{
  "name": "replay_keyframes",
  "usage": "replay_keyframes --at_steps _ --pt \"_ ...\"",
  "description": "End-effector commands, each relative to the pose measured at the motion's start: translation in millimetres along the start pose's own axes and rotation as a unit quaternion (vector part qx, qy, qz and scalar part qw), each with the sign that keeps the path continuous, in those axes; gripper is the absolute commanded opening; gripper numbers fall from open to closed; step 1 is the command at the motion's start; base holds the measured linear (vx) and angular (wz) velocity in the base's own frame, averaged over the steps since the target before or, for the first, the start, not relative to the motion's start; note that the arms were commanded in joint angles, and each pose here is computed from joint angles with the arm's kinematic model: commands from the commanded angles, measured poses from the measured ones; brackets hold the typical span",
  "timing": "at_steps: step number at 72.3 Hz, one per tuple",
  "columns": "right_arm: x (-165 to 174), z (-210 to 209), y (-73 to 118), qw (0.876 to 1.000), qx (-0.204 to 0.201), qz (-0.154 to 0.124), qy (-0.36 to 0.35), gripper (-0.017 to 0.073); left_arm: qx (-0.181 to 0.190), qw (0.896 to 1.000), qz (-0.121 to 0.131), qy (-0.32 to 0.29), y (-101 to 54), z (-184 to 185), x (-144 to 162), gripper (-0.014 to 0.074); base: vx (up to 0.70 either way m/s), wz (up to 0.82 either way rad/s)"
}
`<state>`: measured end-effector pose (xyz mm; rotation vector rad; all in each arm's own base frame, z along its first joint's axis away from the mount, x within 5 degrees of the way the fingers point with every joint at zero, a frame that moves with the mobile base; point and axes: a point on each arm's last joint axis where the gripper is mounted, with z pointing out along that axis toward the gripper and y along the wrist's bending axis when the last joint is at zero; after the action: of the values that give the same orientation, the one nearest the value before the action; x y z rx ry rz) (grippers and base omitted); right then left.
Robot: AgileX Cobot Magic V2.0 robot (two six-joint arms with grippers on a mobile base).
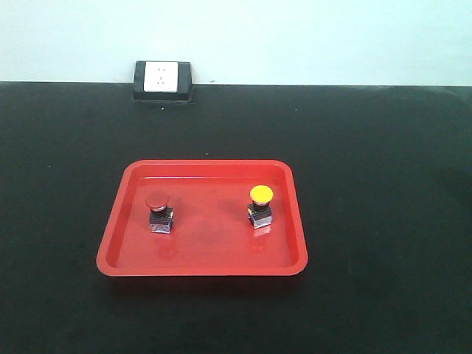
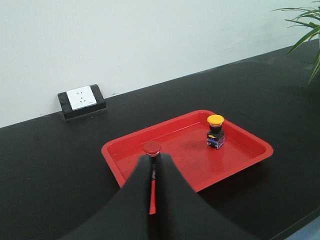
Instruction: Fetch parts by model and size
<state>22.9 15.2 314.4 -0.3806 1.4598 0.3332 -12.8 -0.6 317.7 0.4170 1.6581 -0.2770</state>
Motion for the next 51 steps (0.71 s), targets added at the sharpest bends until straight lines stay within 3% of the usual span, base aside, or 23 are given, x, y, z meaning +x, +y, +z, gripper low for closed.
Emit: replay_keyframes --at_steps 1,29,39,51 --pt "-14 1 -1.9 0.999 0.010 -0.010 -0.039 -0.0009 -0.001 0.999 -0.003 -0.045 0.3 -5 -11 -0.0007 0.00 0.00" --pt "-14 1 -1.9 0.999 0.011 -0.010 -0.039 -0.0010 -0.001 0.999 -0.003 -0.044 0.3 -4 -10 -0.0006 0.00 0.00" --pt "-14 1 -1.9 0.999 0.010 -0.010 -0.039 -0.0010 -0.036 0.997 0.019 -0.060 4.4 3 -6 -0.0006 0.00 0.00" --pt "-14 1 -1.9 0.999 0.010 -0.010 -0.039 -0.0010 -0.087 0.992 0.012 -0.088 6.2 28 12 -0.0006 0.00 0.00"
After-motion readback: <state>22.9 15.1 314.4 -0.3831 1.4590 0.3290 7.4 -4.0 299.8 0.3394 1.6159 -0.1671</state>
